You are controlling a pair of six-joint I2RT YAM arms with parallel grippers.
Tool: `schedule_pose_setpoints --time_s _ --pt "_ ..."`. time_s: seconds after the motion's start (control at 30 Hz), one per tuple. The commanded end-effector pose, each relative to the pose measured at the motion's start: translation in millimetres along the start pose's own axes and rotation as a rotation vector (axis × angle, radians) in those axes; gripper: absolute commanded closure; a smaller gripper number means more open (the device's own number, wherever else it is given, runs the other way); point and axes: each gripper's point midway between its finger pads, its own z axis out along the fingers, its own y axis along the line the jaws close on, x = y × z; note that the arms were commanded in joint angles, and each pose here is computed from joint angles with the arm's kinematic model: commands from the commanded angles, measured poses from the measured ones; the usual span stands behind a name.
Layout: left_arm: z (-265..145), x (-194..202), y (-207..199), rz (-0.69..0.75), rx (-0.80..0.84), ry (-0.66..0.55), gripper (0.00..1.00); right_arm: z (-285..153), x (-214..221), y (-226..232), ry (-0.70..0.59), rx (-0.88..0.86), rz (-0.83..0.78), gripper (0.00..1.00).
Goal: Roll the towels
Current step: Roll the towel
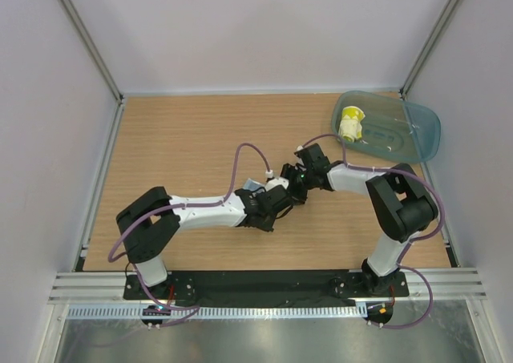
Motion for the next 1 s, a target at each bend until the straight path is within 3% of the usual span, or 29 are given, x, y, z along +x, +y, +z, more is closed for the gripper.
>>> schedule_pose_setpoints --time_s 0.0,0.53,0.83,0.97 --pt "0 32 -16 -0.027 0.102 0.109 0.92 4 -13 -37 -0.013 0.155 0.016 0.42" --pt "-11 36 -15 -0.031 0.137 0.110 0.93 -32 -56 -69 -0.123 0.346 0.021 0.45" --pt "-22 26 -40 -0.084 0.323 0.143 0.94 -66 -60 -66 -0.211 0.376 0.014 0.46" --pt "-25 22 -45 -0.175 0.431 0.163 1.00 -77 -57 -58 -0.240 0.338 -0.001 0.46"
